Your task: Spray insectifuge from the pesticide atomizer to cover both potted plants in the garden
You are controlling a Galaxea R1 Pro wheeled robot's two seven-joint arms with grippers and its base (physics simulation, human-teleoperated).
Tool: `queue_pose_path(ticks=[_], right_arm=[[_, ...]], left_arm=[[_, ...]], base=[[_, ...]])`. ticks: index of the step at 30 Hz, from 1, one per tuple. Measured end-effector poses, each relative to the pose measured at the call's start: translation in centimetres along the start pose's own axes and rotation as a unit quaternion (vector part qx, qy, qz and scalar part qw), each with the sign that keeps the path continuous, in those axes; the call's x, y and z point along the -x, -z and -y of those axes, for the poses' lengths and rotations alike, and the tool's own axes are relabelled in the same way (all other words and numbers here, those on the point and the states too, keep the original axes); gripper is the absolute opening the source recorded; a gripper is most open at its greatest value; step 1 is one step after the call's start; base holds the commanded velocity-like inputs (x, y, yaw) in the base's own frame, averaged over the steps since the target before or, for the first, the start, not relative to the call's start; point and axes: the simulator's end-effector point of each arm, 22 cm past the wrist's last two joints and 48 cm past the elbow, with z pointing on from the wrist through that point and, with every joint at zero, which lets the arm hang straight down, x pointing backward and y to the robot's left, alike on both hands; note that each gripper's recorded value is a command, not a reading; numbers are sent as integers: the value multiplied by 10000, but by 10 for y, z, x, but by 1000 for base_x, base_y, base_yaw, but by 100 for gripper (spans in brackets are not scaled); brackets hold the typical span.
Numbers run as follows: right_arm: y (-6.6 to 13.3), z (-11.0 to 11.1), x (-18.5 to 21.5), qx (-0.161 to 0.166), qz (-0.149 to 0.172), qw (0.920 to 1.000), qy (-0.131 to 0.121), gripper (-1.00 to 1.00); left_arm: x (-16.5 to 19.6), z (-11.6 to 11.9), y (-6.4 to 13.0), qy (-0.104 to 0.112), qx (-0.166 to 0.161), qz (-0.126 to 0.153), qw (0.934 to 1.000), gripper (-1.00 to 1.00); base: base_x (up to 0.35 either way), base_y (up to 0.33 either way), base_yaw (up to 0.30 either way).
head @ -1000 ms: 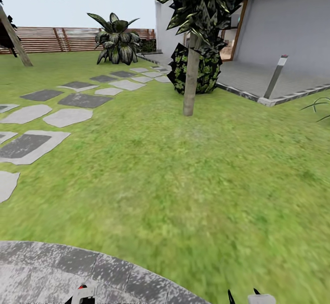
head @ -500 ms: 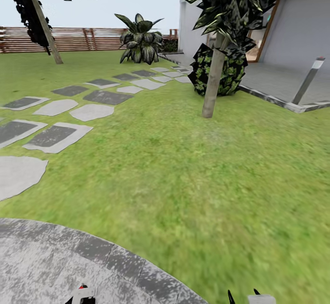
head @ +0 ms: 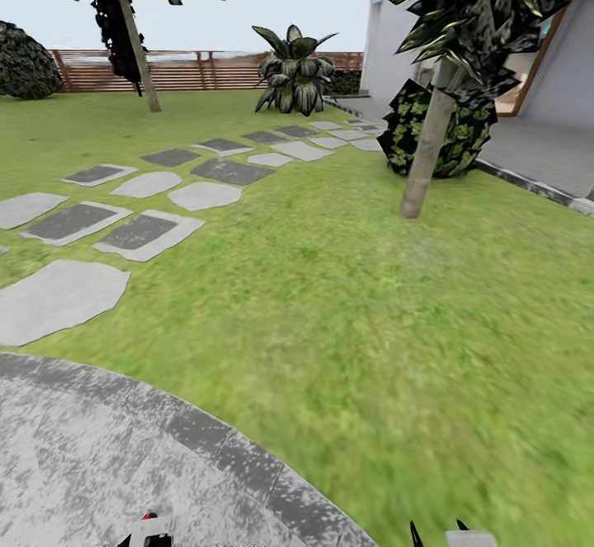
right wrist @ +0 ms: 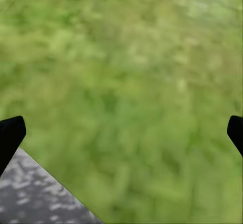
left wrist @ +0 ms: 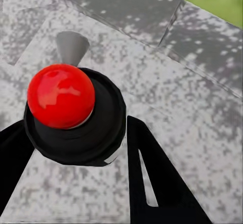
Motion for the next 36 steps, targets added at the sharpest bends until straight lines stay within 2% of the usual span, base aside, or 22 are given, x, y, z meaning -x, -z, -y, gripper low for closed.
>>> queue_pose_path(ticks=[36], right_arm=[[0,0,1,-1,10,10000,-1,100]], left_arm=[[1,0,0,2,-2,9,10000,-100]], base=[[0,0,278]])
